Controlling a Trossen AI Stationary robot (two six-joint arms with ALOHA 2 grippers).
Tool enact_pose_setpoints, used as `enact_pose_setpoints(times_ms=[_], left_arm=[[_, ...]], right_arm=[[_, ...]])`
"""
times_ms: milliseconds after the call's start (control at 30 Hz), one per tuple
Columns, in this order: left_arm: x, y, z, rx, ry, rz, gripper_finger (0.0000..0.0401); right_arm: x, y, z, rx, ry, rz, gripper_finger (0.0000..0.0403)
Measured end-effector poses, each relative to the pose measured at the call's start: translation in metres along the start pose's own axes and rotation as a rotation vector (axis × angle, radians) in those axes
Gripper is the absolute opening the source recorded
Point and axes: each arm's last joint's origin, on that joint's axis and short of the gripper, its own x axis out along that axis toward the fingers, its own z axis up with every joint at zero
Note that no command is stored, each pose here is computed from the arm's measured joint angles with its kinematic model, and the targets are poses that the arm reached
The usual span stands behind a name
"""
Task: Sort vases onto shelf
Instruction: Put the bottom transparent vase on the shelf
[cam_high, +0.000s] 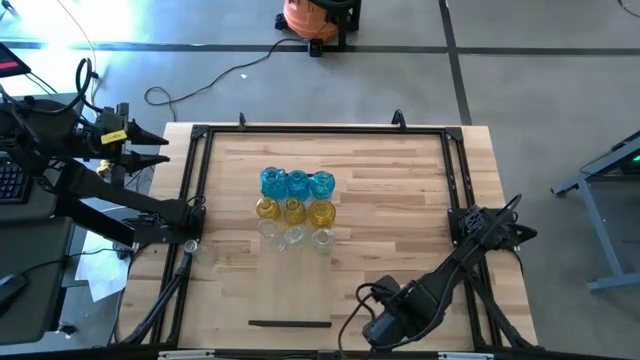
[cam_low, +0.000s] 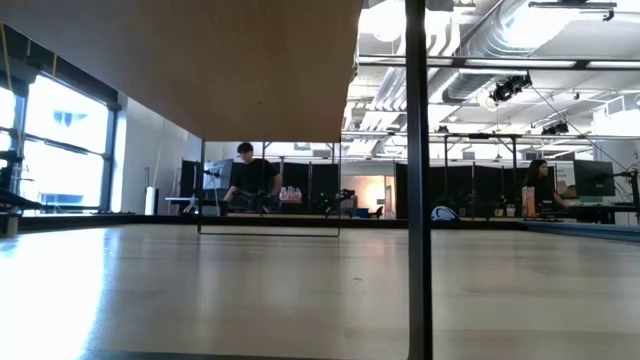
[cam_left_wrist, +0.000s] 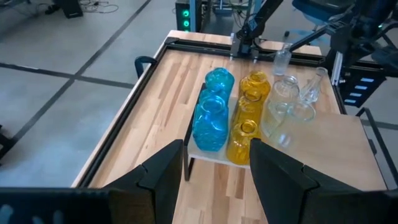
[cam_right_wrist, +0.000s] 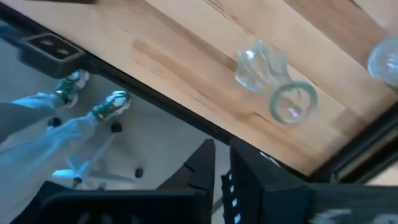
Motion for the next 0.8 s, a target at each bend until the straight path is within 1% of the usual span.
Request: enact_pose_setpoints(times_ms=[67,267,400,533,633,800], left_arm=[[0.000,0.000,0.000,0.000,0.000,0.000,0.0174],[0.000,0.000,0.000,0.000,0.000,0.000,0.0174],[0.000,0.000,0.000,-0.001,0.000,0.000,0.0174],[0.000,0.000,0.000,-0.002,0.000,0.000,0.0174],[0.000,0.000,0.000,-0.002,0.000,0.001,0.0174],[0.000,0.000,0.000,-0.001,0.000,0.001,0.0174]], right_arm=[[0.004,-0.001,0.000,0.016,0.013,-0.018,0.0047],[0.018,-0.003,0.003,0.075,-0.011,-0.069,0.0116],[0.029,-0.005,0.006,0.117,-0.051,-0.103,0.0149],[0.043,-0.006,0.007,0.135,-0.028,-0.142,0.0158],[0.052,-0.007,0.008,0.144,-0.019,-0.157,0.0154],[0.056,-0.008,0.009,0.145,-0.031,-0.172,0.0145]])
